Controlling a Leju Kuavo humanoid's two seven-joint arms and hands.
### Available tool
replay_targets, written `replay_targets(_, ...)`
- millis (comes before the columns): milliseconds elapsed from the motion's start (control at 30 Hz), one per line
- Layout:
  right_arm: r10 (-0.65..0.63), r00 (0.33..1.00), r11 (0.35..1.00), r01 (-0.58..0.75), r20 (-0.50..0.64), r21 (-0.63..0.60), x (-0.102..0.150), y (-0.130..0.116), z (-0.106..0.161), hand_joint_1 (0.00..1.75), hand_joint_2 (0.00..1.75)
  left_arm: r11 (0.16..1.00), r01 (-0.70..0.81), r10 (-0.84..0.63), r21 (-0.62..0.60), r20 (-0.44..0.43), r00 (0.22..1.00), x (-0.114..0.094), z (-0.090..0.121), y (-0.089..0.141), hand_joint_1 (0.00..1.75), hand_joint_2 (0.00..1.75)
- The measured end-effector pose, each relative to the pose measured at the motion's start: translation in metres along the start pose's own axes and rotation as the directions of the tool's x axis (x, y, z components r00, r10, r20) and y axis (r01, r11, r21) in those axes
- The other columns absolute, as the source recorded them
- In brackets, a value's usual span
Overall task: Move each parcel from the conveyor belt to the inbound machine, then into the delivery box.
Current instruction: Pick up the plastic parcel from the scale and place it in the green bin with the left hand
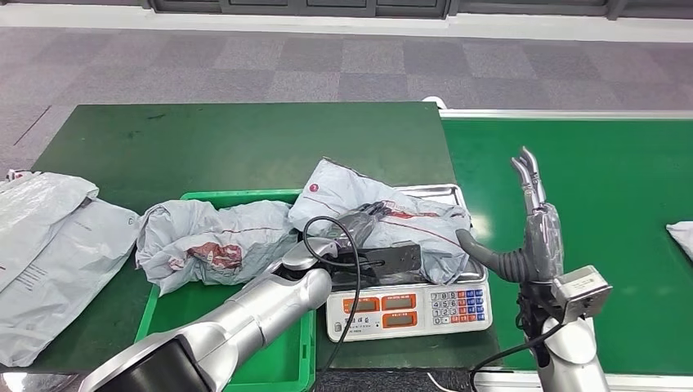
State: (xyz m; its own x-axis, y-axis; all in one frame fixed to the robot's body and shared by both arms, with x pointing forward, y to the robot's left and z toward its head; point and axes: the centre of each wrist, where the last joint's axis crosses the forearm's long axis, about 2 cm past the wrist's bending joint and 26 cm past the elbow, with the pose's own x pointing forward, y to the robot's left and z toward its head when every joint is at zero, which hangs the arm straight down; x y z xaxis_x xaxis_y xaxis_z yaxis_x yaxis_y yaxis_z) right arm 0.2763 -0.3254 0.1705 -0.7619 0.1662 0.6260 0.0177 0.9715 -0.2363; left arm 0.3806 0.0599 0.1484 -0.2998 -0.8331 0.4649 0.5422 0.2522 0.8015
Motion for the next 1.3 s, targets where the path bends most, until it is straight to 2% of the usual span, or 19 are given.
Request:
replay_targets(300, 0.008, 1.0, 1.0, -0.008, -0.009, -0.01, 0.002, 0.001, 0.005, 0.0, 1.75, 0.981, -0.127, 0.107, 0.148, 0.138, 0.985, -0.012, 0.002, -0.003, 1.75, 1.75)
replay_targets(567, 0.015, 1.0, 1.0, -0.015, -0.014, -0.017, 0.002, -0.001, 0.006, 0.0, 1.75, 0.952, -0.197, 0.113, 0.236, 0.328, 0.938, -0.013, 0.004, -0.006, 1.75, 1.75)
replay_targets(700, 0.026, 0.999, 0.999, -0.026, -0.02, -0.036, 0.003, -0.003, 0.008, 0.0, 1.75, 0.852, -0.316, 0.072, 0.418, 0.505, 0.86, -0.014, 0.007, -0.003, 1.75, 1.75)
replay_targets(800, 0.034, 0.999, 0.997, -0.036, -0.03, -0.07, 0.005, -0.007, 0.014, 0.0, 1.75, 0.713, -0.325, -0.097, 0.621, 0.547, 0.832, -0.016, 0.014, 0.005, 1.75, 1.75)
replay_targets(900, 0.049, 0.998, 0.994, -0.053, -0.047, -0.091, 0.009, -0.012, 0.026, 0.0, 1.75, 0.6, -0.258, -0.293, 0.757, 0.508, 0.81, -0.017, 0.029, 0.013, 1.75, 1.75)
replay_targets(1000, 0.068, 0.996, 0.991, -0.074, -0.063, -0.107, 0.014, -0.016, 0.037, 0.0, 1.75, 0.484, -0.203, -0.403, 0.851, 0.423, 0.812, -0.026, 0.05, 0.025, 1.75, 1.75)
replay_targets(1067, 0.083, 0.994, 0.989, -0.091, -0.071, -0.119, 0.018, -0.018, 0.044, 0.0, 1.75, 0.406, -0.126, -0.474, 0.905, 0.326, 0.818, -0.037, 0.065, 0.035, 1.75, 1.75)
replay_targets(1167, 0.104, 0.992, 0.985, -0.113, -0.077, -0.13, 0.025, -0.023, 0.051, 0.0, 1.75, 0.313, 0.07, -0.547, 0.947, 0.119, 0.829, -0.056, 0.086, 0.047, 1.75, 1.75)
replay_targets(1233, 0.117, 0.99, 0.983, -0.127, -0.078, -0.134, 0.029, -0.025, 0.054, 0.0, 1.75, 0.285, 0.181, -0.517, 0.941, -0.009, 0.856, -0.068, 0.094, 0.048, 1.75, 1.75)
replay_targets(1300, 0.129, 0.989, 0.981, -0.139, -0.078, -0.137, 0.032, -0.028, 0.057, 0.0, 1.75, 0.272, 0.232, -0.476, 0.934, -0.079, 0.876, -0.076, 0.101, 0.046, 1.75, 1.75)
